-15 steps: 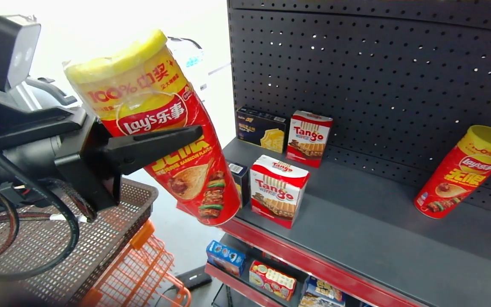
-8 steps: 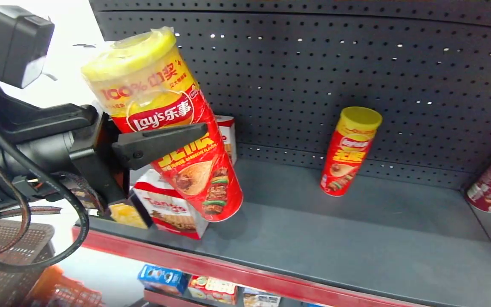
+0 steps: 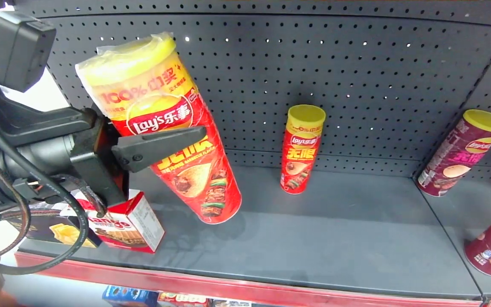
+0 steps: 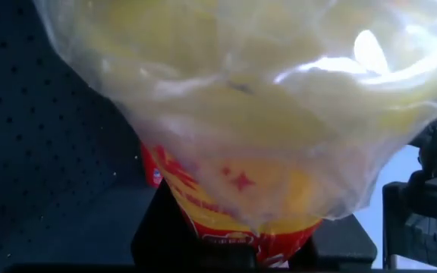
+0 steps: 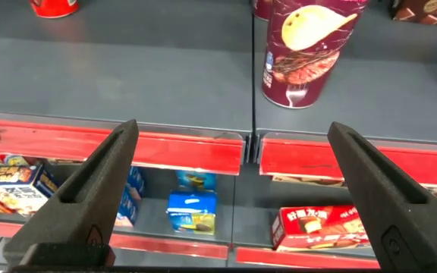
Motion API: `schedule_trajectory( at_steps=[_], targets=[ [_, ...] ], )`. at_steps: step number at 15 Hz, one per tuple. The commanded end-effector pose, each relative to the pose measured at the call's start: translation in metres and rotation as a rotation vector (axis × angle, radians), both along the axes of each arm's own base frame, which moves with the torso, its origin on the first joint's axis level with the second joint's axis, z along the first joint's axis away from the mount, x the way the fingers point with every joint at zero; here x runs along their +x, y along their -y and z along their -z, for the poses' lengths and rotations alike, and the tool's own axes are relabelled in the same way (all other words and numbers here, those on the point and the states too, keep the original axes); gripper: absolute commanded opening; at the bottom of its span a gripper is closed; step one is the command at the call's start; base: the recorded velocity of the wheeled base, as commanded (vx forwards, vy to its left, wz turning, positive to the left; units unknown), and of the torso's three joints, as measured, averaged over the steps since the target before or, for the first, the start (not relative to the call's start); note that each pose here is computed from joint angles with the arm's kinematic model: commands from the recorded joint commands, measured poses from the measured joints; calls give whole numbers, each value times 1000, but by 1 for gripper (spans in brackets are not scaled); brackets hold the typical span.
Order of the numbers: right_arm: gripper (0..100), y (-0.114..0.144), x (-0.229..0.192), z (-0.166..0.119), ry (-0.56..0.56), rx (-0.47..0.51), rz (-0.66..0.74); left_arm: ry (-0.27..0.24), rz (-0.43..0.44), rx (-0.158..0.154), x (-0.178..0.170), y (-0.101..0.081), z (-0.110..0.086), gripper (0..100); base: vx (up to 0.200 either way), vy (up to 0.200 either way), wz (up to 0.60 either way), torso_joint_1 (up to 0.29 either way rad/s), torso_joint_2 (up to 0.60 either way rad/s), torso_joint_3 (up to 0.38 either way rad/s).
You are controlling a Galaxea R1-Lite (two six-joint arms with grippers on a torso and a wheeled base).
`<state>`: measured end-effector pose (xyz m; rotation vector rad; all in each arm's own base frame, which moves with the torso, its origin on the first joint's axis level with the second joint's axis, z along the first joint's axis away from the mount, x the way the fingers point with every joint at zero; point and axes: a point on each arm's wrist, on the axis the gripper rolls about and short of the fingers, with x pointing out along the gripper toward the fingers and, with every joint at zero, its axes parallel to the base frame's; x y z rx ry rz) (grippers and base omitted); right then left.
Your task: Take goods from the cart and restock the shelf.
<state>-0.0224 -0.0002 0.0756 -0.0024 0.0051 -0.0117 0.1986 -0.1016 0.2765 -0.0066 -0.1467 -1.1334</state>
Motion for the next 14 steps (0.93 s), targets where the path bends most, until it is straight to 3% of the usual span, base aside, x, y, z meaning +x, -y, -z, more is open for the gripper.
schedule_trajectory(
  at_steps=[1,14],
  targets=[
    [100,0,0,0,-1,1,1,1,1,-1,0,0,0,0,0,0,0,0,0,0],
    [100,0,0,0,-1,-1,-1,-20,2,7,4,3,3,0,0,0,0,0,0,0]
  ],
)
